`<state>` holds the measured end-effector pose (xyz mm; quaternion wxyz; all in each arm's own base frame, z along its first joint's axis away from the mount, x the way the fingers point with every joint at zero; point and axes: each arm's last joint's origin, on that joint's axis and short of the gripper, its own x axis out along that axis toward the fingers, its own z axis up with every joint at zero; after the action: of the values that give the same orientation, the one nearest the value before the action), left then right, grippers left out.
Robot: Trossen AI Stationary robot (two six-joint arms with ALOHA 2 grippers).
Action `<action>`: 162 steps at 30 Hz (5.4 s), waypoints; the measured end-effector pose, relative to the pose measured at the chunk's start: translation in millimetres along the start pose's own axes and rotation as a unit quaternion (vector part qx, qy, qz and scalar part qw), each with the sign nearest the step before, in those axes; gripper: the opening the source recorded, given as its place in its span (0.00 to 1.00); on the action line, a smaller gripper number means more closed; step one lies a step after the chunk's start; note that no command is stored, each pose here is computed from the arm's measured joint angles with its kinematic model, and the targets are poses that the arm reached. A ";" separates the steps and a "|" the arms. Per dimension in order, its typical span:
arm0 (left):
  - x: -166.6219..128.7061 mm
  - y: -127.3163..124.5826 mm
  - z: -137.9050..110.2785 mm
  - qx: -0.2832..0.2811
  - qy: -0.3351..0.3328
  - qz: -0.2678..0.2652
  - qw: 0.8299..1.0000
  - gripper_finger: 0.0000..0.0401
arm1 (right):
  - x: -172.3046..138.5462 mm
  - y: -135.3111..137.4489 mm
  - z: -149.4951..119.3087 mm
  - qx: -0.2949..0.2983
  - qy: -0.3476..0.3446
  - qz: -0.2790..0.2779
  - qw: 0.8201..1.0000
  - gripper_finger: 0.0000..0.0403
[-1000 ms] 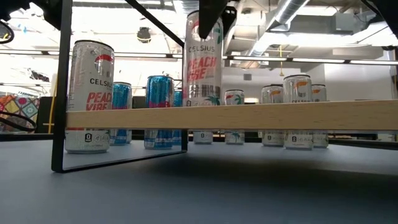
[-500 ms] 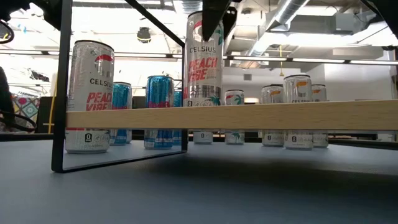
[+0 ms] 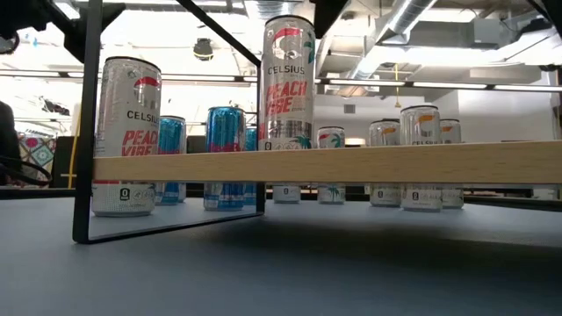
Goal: Place canned beverage on shelf
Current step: Put the bottom white pink soda can aligned with the other white pink soda can on the shelf
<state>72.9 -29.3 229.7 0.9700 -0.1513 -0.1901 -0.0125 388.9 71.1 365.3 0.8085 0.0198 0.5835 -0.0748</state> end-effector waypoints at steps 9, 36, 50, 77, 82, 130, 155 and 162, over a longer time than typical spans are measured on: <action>26.8 -16.9 23.1 0.038 0.135 0.043 0.989 0.87 | -16.9 -4.7 -4.2 -0.002 -0.029 -0.020 0.999 0.94; 95.3 -72.2 -20.4 0.170 0.367 0.162 0.900 0.87 | -18.9 -0.4 7.5 -0.051 -0.092 -0.007 0.994 0.93; 69.9 -74.2 -5.3 0.134 0.349 0.185 0.909 0.87 | 12.3 14.4 68.5 -0.156 -0.298 -0.007 0.942 0.93; 51.6 -59.1 -7.7 0.090 0.407 0.233 0.879 0.87 | 104.4 16.9 106.7 -0.192 -0.327 0.082 0.922 0.93; 51.5 -59.1 -7.7 0.090 0.407 0.233 0.879 0.87 | 109.1 15.4 107.7 -0.186 -0.323 0.099 0.923 0.93; 51.7 -59.1 -7.6 0.097 0.407 0.230 0.878 0.87 | 141.2 7.1 100.4 -0.210 -0.246 0.092 0.942 0.57; 52.1 -58.9 -6.9 0.104 0.397 0.235 0.881 0.87 | 96.4 -22.6 94.0 -0.096 -0.233 -0.033 0.967 0.48; 52.7 -58.8 -6.3 0.108 0.387 0.241 0.883 0.87 | 35.5 -31.8 83.6 -0.054 -0.275 -0.032 0.959 0.48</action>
<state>119.2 -85.5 260.7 0.9498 -0.0701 0.2425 0.1846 473.8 26.2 360.1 0.9348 -0.0639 0.3420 -0.0716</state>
